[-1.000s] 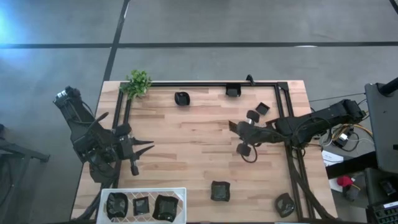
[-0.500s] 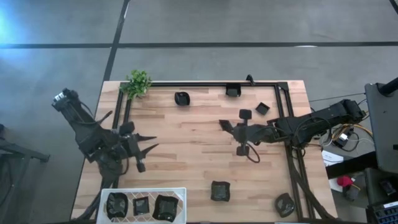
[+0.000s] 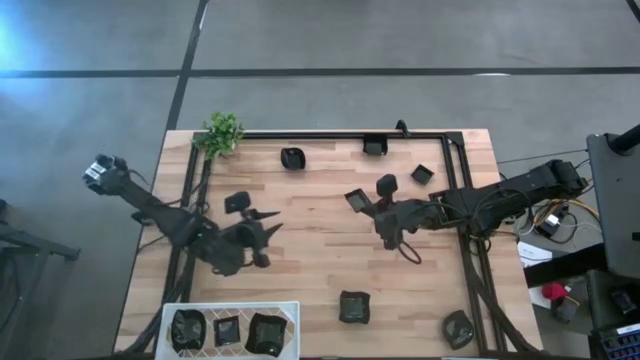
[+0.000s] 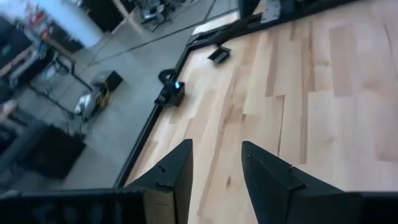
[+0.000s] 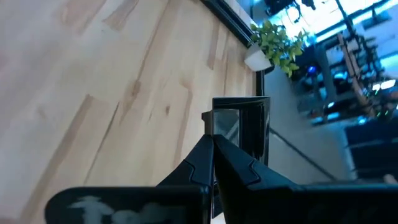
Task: Pick & Place Mini shaped plates
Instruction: Stack the black square plate on top of the other black square plates on the shelf
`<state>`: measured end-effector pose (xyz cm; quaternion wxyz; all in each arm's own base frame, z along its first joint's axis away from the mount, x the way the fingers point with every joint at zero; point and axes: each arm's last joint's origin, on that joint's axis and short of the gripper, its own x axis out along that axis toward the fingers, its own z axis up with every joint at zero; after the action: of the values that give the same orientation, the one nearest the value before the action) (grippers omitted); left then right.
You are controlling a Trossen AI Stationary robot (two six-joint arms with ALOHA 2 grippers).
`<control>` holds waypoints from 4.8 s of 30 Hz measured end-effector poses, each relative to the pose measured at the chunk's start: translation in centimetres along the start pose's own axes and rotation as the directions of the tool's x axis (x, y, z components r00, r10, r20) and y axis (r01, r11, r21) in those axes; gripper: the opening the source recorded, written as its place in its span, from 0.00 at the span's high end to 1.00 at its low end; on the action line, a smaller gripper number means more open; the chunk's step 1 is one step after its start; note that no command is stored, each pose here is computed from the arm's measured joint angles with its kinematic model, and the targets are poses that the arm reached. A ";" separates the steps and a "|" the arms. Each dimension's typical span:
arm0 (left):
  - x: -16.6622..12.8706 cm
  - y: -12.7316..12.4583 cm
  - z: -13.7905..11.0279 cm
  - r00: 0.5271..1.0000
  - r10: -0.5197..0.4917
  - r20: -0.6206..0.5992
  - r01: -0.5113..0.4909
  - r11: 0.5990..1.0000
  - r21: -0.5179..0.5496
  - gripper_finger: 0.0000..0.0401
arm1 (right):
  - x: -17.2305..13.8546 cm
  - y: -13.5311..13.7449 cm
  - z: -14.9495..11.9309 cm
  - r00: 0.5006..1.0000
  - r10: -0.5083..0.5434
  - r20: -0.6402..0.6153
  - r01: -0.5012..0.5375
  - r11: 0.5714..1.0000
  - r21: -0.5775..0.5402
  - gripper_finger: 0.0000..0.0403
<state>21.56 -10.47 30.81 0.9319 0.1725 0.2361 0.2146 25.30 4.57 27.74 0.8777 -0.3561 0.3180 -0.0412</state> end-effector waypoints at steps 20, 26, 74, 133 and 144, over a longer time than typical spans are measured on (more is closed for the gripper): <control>7.8 -4.6 0.1 0.995 -0.098 -0.013 0.097 0.956 0.278 0.67 | 5.9 2.7 2.4 0.984 0.166 -0.069 -0.178 0.948 -0.265 0.98; 9.0 -5.6 -0.6 0.993 -0.111 -0.039 0.118 0.943 0.311 0.67 | 7.8 3.3 4.0 0.974 0.219 -0.062 -0.227 0.912 -0.341 0.98; 10.5 -5.2 -1.4 0.974 -0.196 -0.109 0.224 0.891 0.394 1.00 | 9.0 2.8 5.9 0.979 0.203 -0.037 -0.200 0.892 -0.405 0.98; -11.0 -2.3 3.8 0.713 -0.632 -0.303 0.651 0.758 -0.050 1.00 | 0.5 -2.3 7.4 0.977 0.093 0.190 -0.125 0.979 0.161 0.80; -15.7 -3.1 2.4 0.605 -0.732 -0.312 0.791 0.510 0.337 1.00 | 0.5 -2.3 7.4 0.977 0.092 0.194 -0.139 0.960 0.245 0.80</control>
<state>11.28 -21.17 37.27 0.8474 0.2436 0.3895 -0.2661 30.36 7.14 33.02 0.9425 -0.2225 0.2494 0.0017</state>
